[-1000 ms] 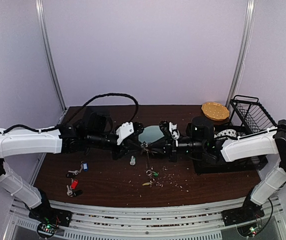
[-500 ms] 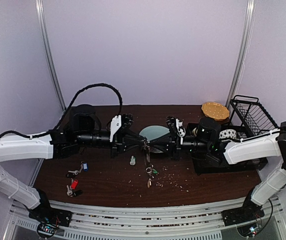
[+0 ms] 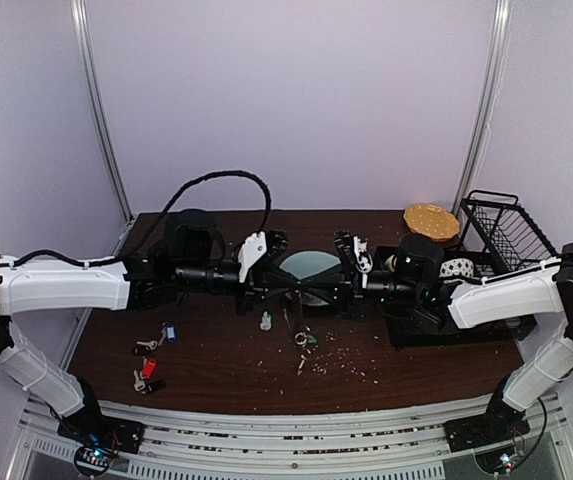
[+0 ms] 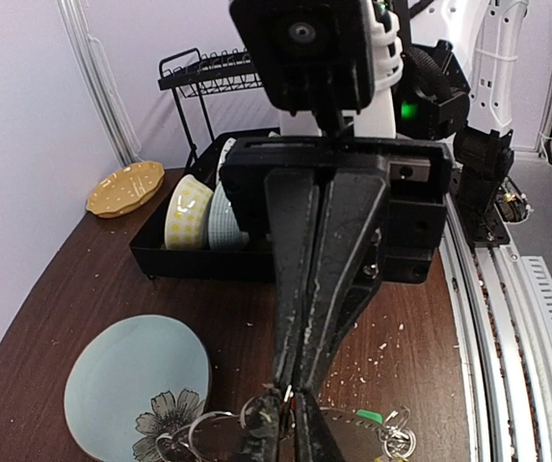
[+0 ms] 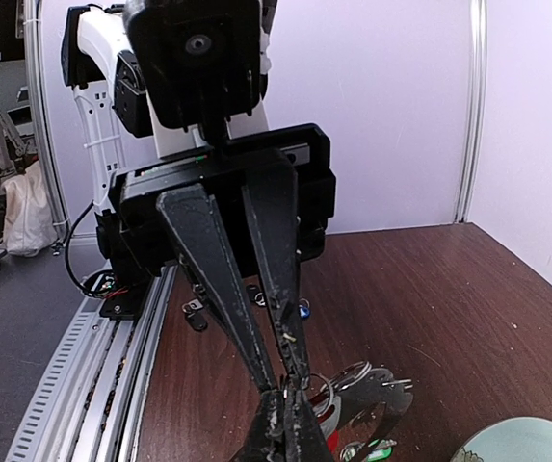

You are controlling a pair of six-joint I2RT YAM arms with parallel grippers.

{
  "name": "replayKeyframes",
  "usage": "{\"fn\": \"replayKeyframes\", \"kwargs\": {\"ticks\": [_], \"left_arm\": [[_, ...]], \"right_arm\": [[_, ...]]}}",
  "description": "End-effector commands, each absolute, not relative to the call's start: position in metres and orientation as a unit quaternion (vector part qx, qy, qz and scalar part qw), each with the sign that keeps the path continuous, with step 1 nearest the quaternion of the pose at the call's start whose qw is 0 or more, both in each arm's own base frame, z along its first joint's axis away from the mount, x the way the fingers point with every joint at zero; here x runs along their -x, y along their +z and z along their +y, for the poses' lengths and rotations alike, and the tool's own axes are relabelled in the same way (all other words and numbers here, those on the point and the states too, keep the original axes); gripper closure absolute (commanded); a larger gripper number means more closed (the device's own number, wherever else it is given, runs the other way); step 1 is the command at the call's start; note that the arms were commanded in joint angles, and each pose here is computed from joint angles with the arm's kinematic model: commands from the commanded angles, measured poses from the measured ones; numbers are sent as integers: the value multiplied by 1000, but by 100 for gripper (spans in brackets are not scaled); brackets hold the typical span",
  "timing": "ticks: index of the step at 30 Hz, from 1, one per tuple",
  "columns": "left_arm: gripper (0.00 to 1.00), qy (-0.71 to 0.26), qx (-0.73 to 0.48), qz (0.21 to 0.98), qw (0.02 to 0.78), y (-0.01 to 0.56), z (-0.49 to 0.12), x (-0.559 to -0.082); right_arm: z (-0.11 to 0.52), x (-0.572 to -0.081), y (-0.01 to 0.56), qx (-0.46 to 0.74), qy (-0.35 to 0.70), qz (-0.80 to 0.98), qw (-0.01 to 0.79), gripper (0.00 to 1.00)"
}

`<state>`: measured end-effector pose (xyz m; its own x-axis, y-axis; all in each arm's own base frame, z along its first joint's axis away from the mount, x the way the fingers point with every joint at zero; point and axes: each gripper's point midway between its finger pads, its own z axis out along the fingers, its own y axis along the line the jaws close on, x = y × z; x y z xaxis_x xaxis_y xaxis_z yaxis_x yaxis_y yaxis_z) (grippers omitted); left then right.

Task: Put the keys on the keyring

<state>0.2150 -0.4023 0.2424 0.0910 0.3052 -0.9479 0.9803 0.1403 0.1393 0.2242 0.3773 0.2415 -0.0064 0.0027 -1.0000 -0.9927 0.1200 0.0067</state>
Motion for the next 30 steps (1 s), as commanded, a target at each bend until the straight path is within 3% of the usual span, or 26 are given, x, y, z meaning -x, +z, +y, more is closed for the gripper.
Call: {"fn": "replayKeyframes", "kwargs": {"ticks": [1,4,11,14,18,21,26,30], "left_arm": [[91,-341,-562,580,481,243,-407,-221],[86,-324,-562,595,475,234,-405,-225],[86,-302,-558,610,475,228,-403,-234],[100,-299,-556,607,483,233,-402,-235],[100,-304,-556,596,493,242,-401,-232],[100,-291,-554,602,496,243,-397,-234],[100,-214,-572,630,480,235,-388,-248],[100,-192,-570,632,490,253,-388,-252]], "right_arm": [[371,-223,269,460,469,501,564,100],[371,-225,271,459,464,502,567,100],[371,-227,268,461,457,508,567,100],[371,-227,267,461,456,509,566,100],[372,-229,262,466,450,516,560,100],[361,-237,257,456,430,535,567,85],[348,-243,238,506,358,564,545,80],[353,-235,233,531,367,573,505,81]]}}
